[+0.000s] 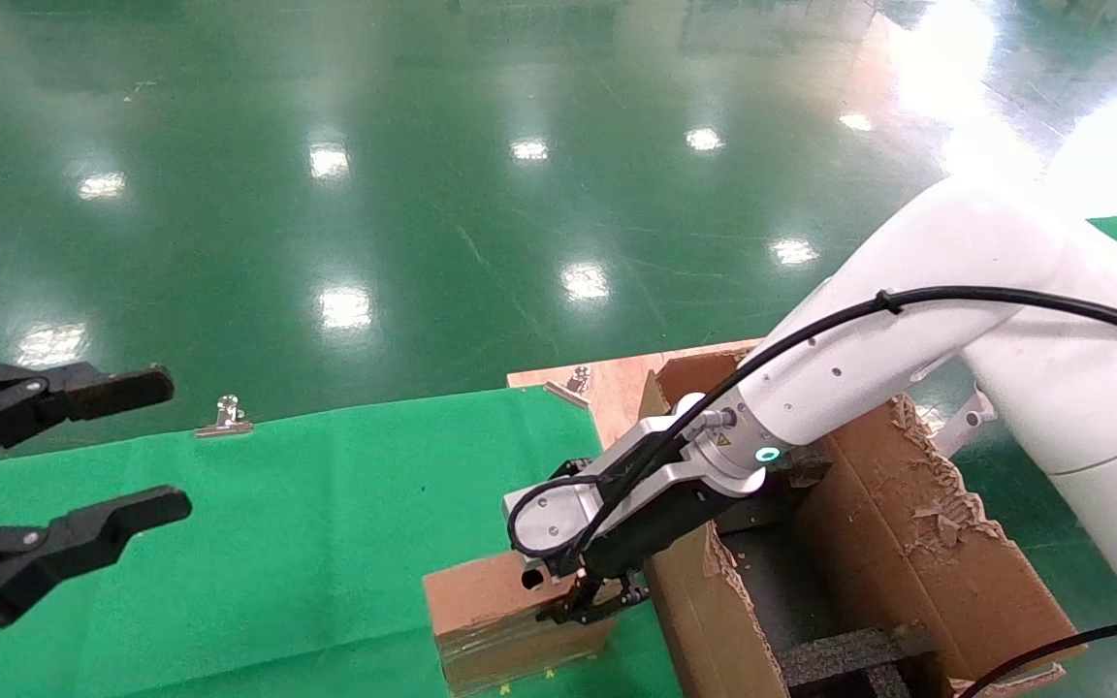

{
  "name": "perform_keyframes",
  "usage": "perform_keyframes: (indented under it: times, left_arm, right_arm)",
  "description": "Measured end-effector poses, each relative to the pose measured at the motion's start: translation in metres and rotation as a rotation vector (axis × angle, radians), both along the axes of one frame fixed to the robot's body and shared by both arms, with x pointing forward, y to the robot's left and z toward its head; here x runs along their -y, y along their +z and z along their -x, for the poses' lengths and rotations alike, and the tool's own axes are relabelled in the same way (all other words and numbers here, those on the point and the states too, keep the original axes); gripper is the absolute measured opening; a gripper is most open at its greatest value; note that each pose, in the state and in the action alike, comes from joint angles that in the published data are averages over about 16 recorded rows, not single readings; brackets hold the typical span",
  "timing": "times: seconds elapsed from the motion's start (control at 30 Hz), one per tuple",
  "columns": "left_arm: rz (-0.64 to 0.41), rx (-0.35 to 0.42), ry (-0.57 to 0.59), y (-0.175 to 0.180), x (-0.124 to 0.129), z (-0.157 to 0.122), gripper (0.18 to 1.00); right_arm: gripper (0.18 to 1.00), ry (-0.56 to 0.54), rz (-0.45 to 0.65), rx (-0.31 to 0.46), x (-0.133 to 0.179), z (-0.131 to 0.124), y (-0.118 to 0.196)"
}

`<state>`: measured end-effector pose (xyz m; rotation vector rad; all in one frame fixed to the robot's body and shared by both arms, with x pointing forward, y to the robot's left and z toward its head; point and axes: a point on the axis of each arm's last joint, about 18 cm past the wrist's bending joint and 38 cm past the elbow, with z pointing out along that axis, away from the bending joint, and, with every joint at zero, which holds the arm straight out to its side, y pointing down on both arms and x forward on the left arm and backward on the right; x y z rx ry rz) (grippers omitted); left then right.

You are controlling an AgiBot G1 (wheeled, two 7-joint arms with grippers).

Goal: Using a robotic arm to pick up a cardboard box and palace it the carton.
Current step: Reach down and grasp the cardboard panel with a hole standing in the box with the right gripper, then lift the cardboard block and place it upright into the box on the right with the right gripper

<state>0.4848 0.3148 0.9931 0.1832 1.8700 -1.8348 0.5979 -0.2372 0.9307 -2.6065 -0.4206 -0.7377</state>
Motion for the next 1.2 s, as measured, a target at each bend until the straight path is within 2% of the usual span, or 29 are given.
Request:
perform_keyframes:
  times: [0.4,0.57,0.8,1.03,1.2]
  left_arm:
    - [0.0,0.0,0.0,0.0,0.0,0.0,0.786]
    - [0.0,0.0,0.0,0.0,0.0,0.0,0.871]
    - [0.0,0.0,0.0,0.0,0.0,0.0,0.956]
    - [0.0,0.0,0.0,0.0,0.0,0.0,0.992]
    - [0.0,0.0,0.0,0.0,0.0,0.0,1.0]
  right_arm:
    - [0.422,0.0,-0.005,0.001,0.001,0.0,0.002]
    - [0.36,0.008,-0.024,0.016,0.003,0.001,0.016]
    - [0.317,0.038,-0.06,0.076,0.008,0.005,0.064]
    - [0.305,0.082,-0.088,0.178,0.018,0.018,0.131]
    - [0.301,0.098,-0.096,0.228,0.026,0.03,0.167]
